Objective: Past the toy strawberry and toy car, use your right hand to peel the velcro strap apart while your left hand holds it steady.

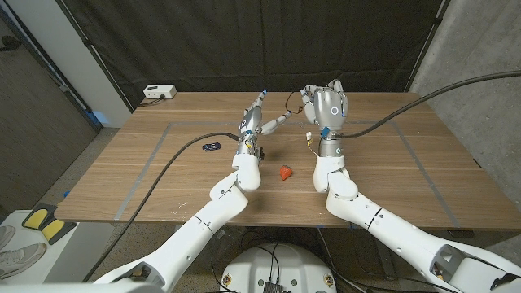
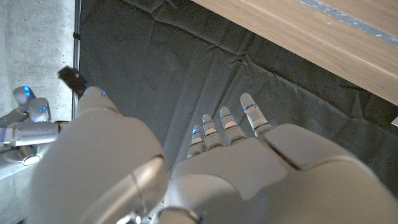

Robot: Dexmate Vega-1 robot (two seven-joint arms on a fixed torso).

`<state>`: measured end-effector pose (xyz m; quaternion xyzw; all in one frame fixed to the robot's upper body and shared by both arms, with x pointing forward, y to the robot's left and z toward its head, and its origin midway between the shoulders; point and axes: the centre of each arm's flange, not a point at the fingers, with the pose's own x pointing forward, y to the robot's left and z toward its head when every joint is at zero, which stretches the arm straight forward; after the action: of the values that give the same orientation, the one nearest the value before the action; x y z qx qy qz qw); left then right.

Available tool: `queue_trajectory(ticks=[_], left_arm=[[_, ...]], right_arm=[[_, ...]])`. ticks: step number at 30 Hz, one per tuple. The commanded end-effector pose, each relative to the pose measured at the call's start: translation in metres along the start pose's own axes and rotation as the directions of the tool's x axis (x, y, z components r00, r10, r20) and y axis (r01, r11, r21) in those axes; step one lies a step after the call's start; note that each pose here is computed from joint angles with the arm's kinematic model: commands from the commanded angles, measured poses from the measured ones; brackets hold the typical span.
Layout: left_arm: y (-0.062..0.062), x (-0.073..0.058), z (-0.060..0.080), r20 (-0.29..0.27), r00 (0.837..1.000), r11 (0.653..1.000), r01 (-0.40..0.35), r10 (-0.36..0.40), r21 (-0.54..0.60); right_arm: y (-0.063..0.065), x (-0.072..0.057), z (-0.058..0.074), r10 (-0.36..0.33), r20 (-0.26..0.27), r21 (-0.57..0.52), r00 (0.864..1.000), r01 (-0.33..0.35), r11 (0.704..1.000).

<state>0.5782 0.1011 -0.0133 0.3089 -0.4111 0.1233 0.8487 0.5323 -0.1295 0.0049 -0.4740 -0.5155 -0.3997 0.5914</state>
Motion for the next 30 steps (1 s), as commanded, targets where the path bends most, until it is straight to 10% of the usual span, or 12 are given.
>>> queue_trajectory(ticks=[1,30], left_arm=[[0.016,-0.007,-0.015,0.044,0.999,0.996,0.004,0.0,-0.086],[0.069,-0.022,-0.048,0.133,0.991,0.987,0.031,-0.01,-0.156]], right_arm=[[0.002,0.0,0.015,0.01,-0.007,-0.012,1.0,-0.011,1.0],[0.003,-0.014,0.051,-0.073,-0.026,-0.195,0.997,0.066,0.979]])
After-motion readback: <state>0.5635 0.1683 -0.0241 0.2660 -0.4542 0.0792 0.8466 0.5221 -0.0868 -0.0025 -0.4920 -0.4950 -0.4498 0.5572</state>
